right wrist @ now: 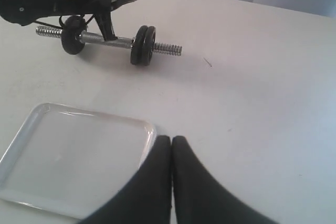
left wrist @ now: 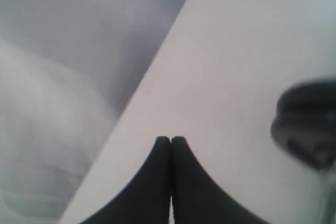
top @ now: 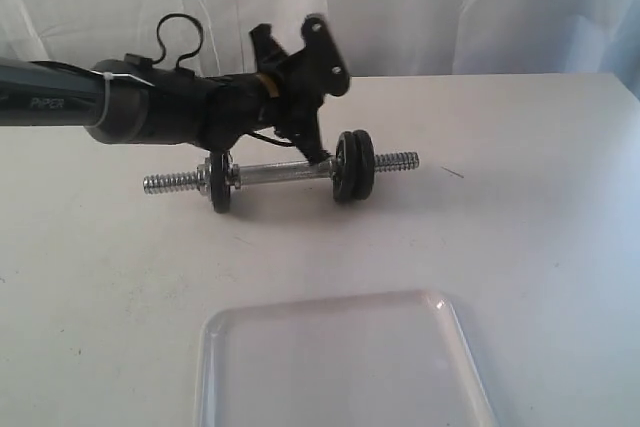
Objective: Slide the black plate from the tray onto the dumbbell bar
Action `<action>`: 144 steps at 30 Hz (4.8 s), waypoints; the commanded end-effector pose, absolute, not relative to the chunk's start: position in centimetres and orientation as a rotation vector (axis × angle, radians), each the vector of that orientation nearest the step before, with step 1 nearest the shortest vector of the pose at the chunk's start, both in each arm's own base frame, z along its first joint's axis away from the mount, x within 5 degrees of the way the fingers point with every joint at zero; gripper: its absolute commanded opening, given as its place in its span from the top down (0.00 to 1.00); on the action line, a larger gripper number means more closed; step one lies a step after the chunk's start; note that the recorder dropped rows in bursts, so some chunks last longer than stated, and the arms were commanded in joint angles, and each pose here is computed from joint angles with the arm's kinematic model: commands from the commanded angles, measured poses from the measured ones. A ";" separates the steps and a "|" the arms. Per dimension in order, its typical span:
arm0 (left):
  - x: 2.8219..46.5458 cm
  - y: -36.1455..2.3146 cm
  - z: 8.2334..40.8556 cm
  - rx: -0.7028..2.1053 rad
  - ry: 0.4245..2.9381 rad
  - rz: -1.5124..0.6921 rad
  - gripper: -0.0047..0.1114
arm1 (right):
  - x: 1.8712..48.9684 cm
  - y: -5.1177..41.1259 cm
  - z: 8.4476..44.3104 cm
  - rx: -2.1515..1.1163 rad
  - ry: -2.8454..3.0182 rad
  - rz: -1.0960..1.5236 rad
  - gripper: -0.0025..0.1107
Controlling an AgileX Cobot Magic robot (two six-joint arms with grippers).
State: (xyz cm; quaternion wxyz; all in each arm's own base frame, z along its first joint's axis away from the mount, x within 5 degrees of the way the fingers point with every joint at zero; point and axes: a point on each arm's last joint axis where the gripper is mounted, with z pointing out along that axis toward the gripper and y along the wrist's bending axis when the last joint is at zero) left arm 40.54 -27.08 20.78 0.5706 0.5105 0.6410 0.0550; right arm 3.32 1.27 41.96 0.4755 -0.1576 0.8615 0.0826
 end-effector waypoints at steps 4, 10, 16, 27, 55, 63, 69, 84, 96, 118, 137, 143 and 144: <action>42.1 -24.8 16.1 1.253 1.741 0.111 0.96 | 3.4 0.6 42.0 -0.403 2.086 0.107 0.98; 41.1 -26.4 15.4 1.341 1.694 0.115 0.96 | 3.4 0.5 42.0 -0.437 2.077 0.104 0.98; 40.9 -26.8 14.3 1.343 1.728 0.092 0.96 | 3.4 0.5 42.0 -0.436 2.075 0.104 0.98; 40.8 -26.8 13.4 1.366 1.755 0.089 0.96 | 3.4 0.5 42.0 -0.436 2.075 0.104 0.98; 38.1 -29.3 12.5 1.515 1.801 0.038 0.96 | 3.4 0.5 42.0 -0.436 2.076 0.106 0.98; 37.7 -29.3 12.3 1.547 1.828 0.033 0.96 | 3.3 0.5 42.0 -0.436 2.073 0.109 0.98; 36.8 -30.4 12.4 1.579 1.805 0.019 0.96 | 3.2 0.4 42.0 -0.435 2.069 0.110 0.98; 35.8 -30.9 12.0 1.641 1.835 0.005 0.96 | 2.7 0.2 42.0 -0.430 2.051 0.114 0.98; 35.6 -30.7 11.7 1.658 1.858 0.002 0.96 | 2.5 0.1 42.1 -0.428 2.045 0.115 0.98; 35.8 -30.9 11.9 1.652 1.815 0.015 0.96 | 2.5 0.1 42.1 -0.428 2.045 0.115 0.98; 36.5 -31.5 13.0 1.661 1.681 0.061 0.96 | 2.5 0.1 42.1 -0.428 2.045 0.115 0.98; 36.6 -31.5 13.1 1.667 1.660 0.070 0.96 | 2.5 0.1 42.1 -0.428 2.045 0.115 0.98; 36.6 -31.5 13.1 1.671 1.657 0.072 0.96 | 2.5 0.1 42.1 -0.428 2.045 0.115 0.98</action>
